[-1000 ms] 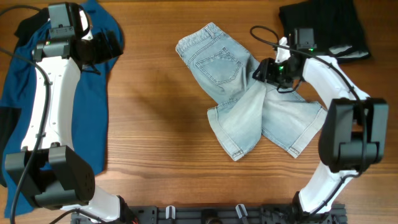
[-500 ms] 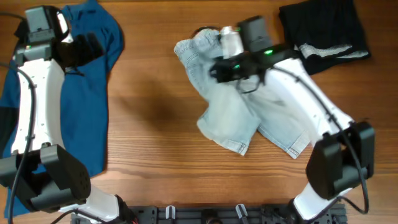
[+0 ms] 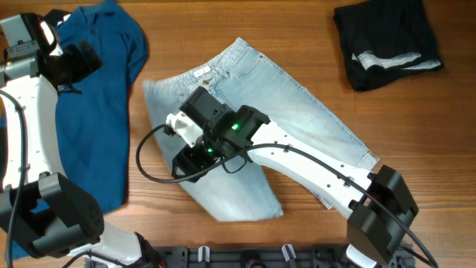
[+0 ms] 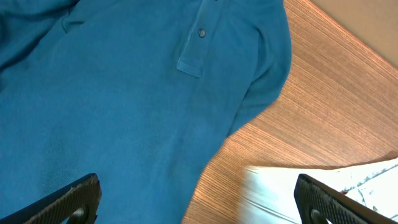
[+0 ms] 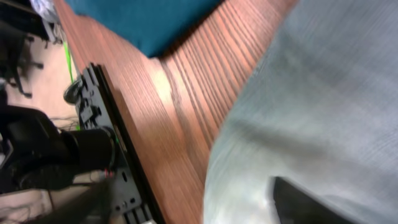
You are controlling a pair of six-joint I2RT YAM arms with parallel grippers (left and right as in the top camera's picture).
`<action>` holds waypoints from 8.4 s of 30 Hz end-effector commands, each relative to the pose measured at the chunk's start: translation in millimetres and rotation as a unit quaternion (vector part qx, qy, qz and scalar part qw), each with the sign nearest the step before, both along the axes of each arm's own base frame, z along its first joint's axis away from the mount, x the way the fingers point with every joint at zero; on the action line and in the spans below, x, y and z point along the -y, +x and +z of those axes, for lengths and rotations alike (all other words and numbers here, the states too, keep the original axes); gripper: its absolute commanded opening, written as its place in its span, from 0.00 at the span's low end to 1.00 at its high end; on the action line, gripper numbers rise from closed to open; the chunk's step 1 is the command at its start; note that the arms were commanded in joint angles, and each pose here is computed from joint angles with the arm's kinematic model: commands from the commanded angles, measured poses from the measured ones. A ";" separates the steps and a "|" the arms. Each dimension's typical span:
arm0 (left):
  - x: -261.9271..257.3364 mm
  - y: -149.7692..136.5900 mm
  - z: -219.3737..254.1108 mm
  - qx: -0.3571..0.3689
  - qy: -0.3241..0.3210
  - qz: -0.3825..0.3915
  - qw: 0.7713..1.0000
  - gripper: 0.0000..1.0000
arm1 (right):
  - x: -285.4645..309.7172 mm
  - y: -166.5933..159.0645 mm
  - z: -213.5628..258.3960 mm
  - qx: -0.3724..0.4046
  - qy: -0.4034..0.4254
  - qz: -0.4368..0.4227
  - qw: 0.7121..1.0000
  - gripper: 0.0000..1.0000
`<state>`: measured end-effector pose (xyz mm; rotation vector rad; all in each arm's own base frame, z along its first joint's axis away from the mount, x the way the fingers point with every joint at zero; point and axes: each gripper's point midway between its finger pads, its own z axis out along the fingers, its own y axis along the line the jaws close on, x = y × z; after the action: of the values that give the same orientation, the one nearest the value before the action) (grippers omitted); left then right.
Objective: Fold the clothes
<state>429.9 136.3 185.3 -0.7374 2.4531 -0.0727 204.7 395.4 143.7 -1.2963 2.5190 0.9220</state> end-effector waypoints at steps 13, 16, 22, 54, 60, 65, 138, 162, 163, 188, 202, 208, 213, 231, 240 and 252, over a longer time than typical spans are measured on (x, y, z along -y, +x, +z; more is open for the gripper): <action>86.0 5.1 -7.5 -0.016 -0.044 -0.155 0.987 0.99 | 184.1 136.1 -25.7 0.004 -0.170 -0.336 0.926 0.96; 107.3 6.3 -8.0 -0.019 -0.044 -0.178 0.983 0.99 | 198.7 137.2 -51.5 -0.020 -0.208 -0.344 0.915 0.97; 127.4 6.3 -11.0 -0.033 -0.010 -0.196 0.980 0.99 | 196.3 126.6 -111.6 -0.070 -0.261 -0.304 0.914 0.98; 131.9 -4.4 -50.5 -0.102 -0.026 -0.199 0.974 1.00 | 239.4 363.2 -149.1 0.171 -0.156 -0.461 0.857 0.83; 136.7 7.1 -73.5 -0.111 -0.026 -0.207 0.972 1.00 | 227.3 365.1 -72.3 0.156 -0.159 -0.409 0.885 0.99; 148.3 34.1 -112.8 -0.105 -0.024 -0.221 0.969 1.00 | 228.0 327.5 -15.8 0.112 -0.163 -0.395 0.897 1.00; 86.0 -31.0 -20.8 -0.106 -0.023 0.001 0.994 0.71 | 305.1 182.5 -215.2 -0.081 -0.309 -0.500 0.805 0.56; 132.5 6.7 -10.9 -0.037 -0.031 -0.060 0.997 0.71 | 388.5 244.6 -158.2 -0.092 -0.288 -0.509 0.806 0.47; 132.5 5.7 -11.5 -0.040 -0.031 -0.060 0.997 0.71 | 385.1 243.5 -158.2 -0.098 -0.283 -0.507 0.808 0.49; 132.4 2.2 -13.3 -0.048 -0.030 -0.061 0.997 0.78 | 391.9 194.7 -120.8 -0.134 -0.369 -0.524 0.756 0.69; 125.4 -4.8 -16.7 -0.066 -0.003 -0.074 0.995 0.93 | 288.8 98.7 -4.6 -0.099 -0.194 -0.460 0.861 0.79; 125.2 -4.6 -16.6 -0.066 -0.002 -0.073 0.995 0.96 | 274.7 42.4 -68.6 -0.140 -0.169 -0.457 0.862 0.78; 125.3 -4.7 -16.7 -0.066 -0.002 -0.073 0.995 0.96 | 268.7 24.1 -103.2 -0.175 -0.151 -0.461 0.857 0.73; 125.3 -4.8 -16.7 -0.066 -0.003 -0.073 0.995 0.96 | 253.6 74.5 -80.8 -0.086 -0.104 -0.487 0.863 0.04; 125.3 -4.6 -16.6 -0.066 -0.003 -0.073 0.995 0.97 | 260.2 104.6 12.4 -0.021 -0.144 -0.450 0.881 0.04; 125.3 -3.9 -16.3 -0.064 -0.002 -0.073 0.995 0.96 | 221.4 141.8 -68.3 -0.059 -0.156 -0.395 0.903 0.57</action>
<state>424.8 9.3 173.4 -0.5911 2.6179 -0.1090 339.0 163.3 62.5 -0.0914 2.9992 0.3627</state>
